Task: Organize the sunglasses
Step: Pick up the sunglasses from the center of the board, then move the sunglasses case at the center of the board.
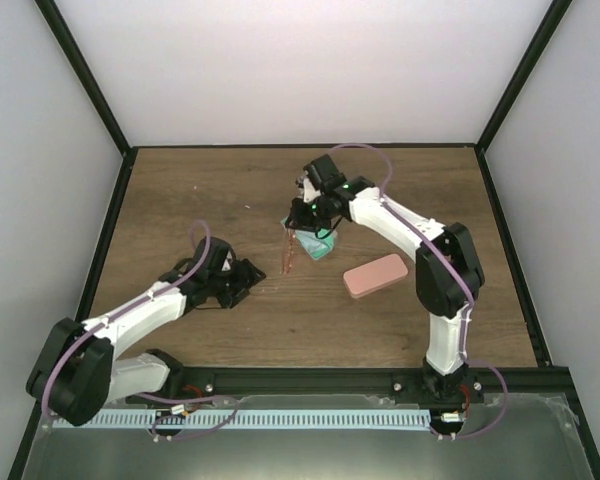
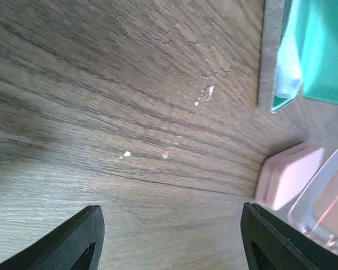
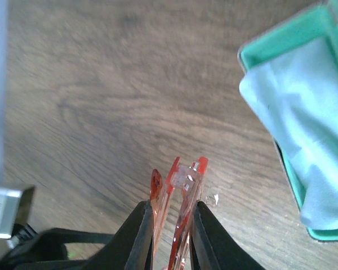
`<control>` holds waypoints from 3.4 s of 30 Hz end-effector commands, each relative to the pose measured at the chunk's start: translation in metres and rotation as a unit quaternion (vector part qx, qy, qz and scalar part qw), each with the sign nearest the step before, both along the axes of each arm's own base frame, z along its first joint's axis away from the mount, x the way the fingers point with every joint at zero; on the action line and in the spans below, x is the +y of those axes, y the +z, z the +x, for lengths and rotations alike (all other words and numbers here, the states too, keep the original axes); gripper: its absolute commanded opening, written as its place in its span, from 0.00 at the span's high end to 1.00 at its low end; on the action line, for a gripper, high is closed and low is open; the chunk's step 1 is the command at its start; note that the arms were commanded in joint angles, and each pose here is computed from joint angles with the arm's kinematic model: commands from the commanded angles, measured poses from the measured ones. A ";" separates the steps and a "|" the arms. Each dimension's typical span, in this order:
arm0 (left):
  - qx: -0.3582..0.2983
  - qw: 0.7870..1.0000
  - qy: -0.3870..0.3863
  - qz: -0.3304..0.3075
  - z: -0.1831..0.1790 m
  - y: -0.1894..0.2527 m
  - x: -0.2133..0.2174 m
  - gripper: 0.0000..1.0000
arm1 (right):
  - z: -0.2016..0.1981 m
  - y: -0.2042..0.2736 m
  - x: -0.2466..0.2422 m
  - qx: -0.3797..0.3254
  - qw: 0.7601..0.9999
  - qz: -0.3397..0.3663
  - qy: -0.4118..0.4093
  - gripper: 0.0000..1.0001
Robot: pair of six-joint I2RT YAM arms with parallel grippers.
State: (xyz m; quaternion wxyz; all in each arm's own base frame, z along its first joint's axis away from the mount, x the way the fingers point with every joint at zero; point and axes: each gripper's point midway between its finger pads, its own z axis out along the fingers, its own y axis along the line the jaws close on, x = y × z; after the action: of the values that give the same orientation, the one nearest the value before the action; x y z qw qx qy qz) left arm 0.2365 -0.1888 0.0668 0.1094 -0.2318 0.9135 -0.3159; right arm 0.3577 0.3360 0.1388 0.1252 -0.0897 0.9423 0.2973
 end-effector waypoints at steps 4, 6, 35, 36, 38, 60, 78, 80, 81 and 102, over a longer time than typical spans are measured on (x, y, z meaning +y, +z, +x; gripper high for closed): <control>-0.039 0.979 0.090 -0.179 0.013 0.040 -0.013 0.29 | 0.028 0.064 -0.015 -0.053 0.992 0.107 -0.037 0.86; -0.060 0.971 0.104 -0.205 0.016 0.051 -0.012 0.29 | 0.030 0.071 -0.019 -0.054 0.989 0.128 -0.042 0.88; -0.214 0.891 0.128 -0.378 0.061 0.152 -0.035 0.24 | 0.028 0.127 -0.014 -0.060 0.969 0.236 -0.039 0.88; -0.216 0.890 0.127 -0.380 0.062 0.153 -0.035 0.24 | 0.028 0.128 -0.014 -0.059 0.969 0.239 -0.037 0.88; -0.218 0.888 0.126 -0.385 0.062 0.156 -0.036 0.26 | 0.027 0.129 -0.012 -0.055 0.968 0.244 -0.037 0.88; -0.211 0.847 0.138 -0.467 0.061 0.195 -0.045 0.44 | 0.026 0.154 -0.002 -0.068 0.949 0.307 -0.017 0.87; -0.212 0.852 0.156 -0.453 0.065 0.193 -0.041 0.66 | 0.020 0.152 0.000 -0.052 0.945 0.323 -0.013 0.87; -0.211 0.852 0.156 -0.453 0.065 0.193 -0.041 0.69 | 0.021 0.151 0.000 -0.051 0.945 0.323 -0.014 0.87; -0.210 0.852 0.156 -0.453 0.065 0.193 -0.041 0.69 | 0.020 0.150 0.000 -0.051 0.945 0.324 -0.013 0.87; -0.198 0.860 0.165 -0.440 0.065 0.190 -0.040 0.58 | 0.022 0.148 0.001 -0.048 0.943 0.328 -0.018 0.86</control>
State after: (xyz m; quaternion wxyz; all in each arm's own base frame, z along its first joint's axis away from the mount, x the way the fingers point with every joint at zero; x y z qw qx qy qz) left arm 0.3003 -0.2264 0.2398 0.2228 -0.3442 0.5978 -0.6889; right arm 0.3827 0.3383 0.2691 0.1796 -0.0274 0.7997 0.5722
